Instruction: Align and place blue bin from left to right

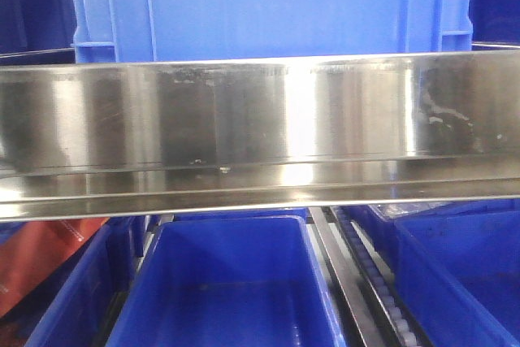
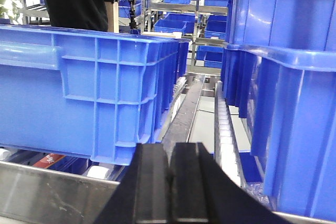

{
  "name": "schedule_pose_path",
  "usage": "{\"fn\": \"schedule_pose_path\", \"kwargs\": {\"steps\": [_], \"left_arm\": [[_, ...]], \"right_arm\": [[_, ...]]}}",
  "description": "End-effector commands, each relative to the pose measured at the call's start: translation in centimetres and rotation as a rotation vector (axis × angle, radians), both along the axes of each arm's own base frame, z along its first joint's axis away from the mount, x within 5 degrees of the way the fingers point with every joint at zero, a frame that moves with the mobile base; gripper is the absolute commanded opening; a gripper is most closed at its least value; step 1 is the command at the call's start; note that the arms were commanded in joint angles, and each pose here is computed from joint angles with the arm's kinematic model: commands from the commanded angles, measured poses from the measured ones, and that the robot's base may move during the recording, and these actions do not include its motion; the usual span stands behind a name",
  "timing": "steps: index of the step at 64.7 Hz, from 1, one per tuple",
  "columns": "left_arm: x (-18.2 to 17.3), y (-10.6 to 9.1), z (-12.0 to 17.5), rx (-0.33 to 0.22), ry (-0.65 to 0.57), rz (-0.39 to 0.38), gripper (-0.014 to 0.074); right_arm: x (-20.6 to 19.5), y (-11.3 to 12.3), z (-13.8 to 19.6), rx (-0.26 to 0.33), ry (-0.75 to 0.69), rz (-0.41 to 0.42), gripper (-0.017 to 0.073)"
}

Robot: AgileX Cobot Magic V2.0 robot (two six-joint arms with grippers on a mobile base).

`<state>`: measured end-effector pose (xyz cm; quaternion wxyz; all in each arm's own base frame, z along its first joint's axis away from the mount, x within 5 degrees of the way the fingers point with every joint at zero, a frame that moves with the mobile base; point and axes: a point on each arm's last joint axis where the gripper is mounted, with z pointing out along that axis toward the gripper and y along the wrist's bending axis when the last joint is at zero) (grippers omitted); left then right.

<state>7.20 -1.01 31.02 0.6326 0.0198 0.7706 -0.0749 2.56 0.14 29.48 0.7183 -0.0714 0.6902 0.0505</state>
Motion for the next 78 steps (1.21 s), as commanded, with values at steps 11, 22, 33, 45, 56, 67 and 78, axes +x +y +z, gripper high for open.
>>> {"fn": "schedule_pose_path", "kwargs": {"steps": [11,22,33,45,56,67,78], "left_arm": [[-1.7,0.7,-2.0,0.029,-0.162,0.083,-0.0111],[-2.3,1.0,-5.8,0.022,-0.257,0.136,-0.0111],[-1.6,1.0,-9.5,0.007,-0.265,0.146,-0.0111],[-1.6,1.0,-9.8,-0.029,-0.268,0.149,-0.0111],[-1.6,1.0,-9.8,-0.029,-0.269,0.149,-0.0111],[-1.6,1.0,-9.8,-0.029,-0.269,0.149,-0.0111],[-1.6,1.0,-9.8,-0.029,-0.269,0.149,-0.0111]], "right_arm": [[-0.1,0.0,0.2,-0.014,-0.031,-0.004,-0.0075],[-0.1,0.0,0.2,-0.014,-0.031,-0.004,-0.0075],[-0.1,0.0,0.2,-0.014,-0.031,-0.004,-0.0075],[-0.1,0.0,0.2,-0.014,-0.033,-0.003,-0.0075],[-0.1,0.0,0.2,-0.014,-0.033,-0.003,-0.0075],[-0.1,0.0,0.2,-0.014,-0.033,-0.003,-0.0075],[-0.1,0.0,0.2,-0.014,-0.033,-0.003,-0.0075]]}}
